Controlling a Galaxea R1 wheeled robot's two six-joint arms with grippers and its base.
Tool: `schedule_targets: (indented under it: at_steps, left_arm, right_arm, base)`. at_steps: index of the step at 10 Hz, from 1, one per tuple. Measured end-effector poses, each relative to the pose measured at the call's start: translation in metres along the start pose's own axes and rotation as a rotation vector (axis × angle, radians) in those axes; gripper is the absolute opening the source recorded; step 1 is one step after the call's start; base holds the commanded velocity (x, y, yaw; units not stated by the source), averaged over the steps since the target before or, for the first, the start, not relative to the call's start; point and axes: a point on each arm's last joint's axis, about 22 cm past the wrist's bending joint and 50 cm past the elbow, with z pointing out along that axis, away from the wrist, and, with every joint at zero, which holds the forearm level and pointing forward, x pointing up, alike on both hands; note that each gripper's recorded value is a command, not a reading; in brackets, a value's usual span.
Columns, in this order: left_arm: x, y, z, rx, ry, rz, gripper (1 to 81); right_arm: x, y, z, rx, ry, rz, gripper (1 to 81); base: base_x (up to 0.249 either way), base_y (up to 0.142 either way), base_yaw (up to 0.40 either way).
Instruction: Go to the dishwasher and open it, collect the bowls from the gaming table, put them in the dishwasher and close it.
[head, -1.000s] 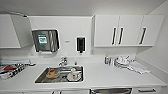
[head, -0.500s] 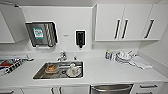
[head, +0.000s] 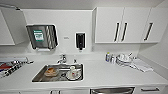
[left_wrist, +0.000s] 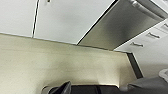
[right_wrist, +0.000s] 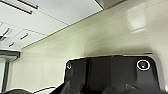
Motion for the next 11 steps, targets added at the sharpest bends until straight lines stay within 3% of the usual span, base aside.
schedule_targets:
  at_steps: [3, 4, 6, 8, 9, 11]
  left_arm:
    - [0.106, 0.024, 0.003, -0.070, 0.091, 0.053, 81.1]
    - [0.132, 0.036, 0.008, -0.096, 0.091, 0.058, 81.1]
    - [0.148, 0.043, 0.020, -0.114, 0.016, 0.066, 81.1]
    - [0.144, 0.039, 0.036, -0.117, -0.053, 0.042, 81.1]
    - [0.140, 0.035, 0.046, -0.117, -0.077, 0.032, 81.1]
    - [0.154, 0.031, 0.062, -0.122, -0.079, 0.030, 81.1]
  right_arm:
    - [0.034, -0.006, 0.005, 0.019, 0.037, -0.013, 81.1]
    - [0.044, -0.004, 0.005, 0.018, 0.040, -0.009, 81.1]
    - [0.064, 0.001, 0.009, 0.018, 0.038, 0.012, 81.1]
    - [0.078, -0.001, 0.018, 0.035, 0.025, 0.043, 81.1]
    - [0.082, 0.002, 0.021, 0.038, 0.016, 0.052, 81.1]
    - [0.090, 0.010, 0.027, 0.036, 0.001, 0.073, 81.1]
  base:
    - [0.000, 0.000, 0.000]
    - [0.000, 0.000, 0.000]
    - [0.000, 0.000, 0.000]
    - [0.000, 0.000, 0.000]
    - [0.000, 0.000, 0.000]
    - [0.000, 0.000, 0.000]
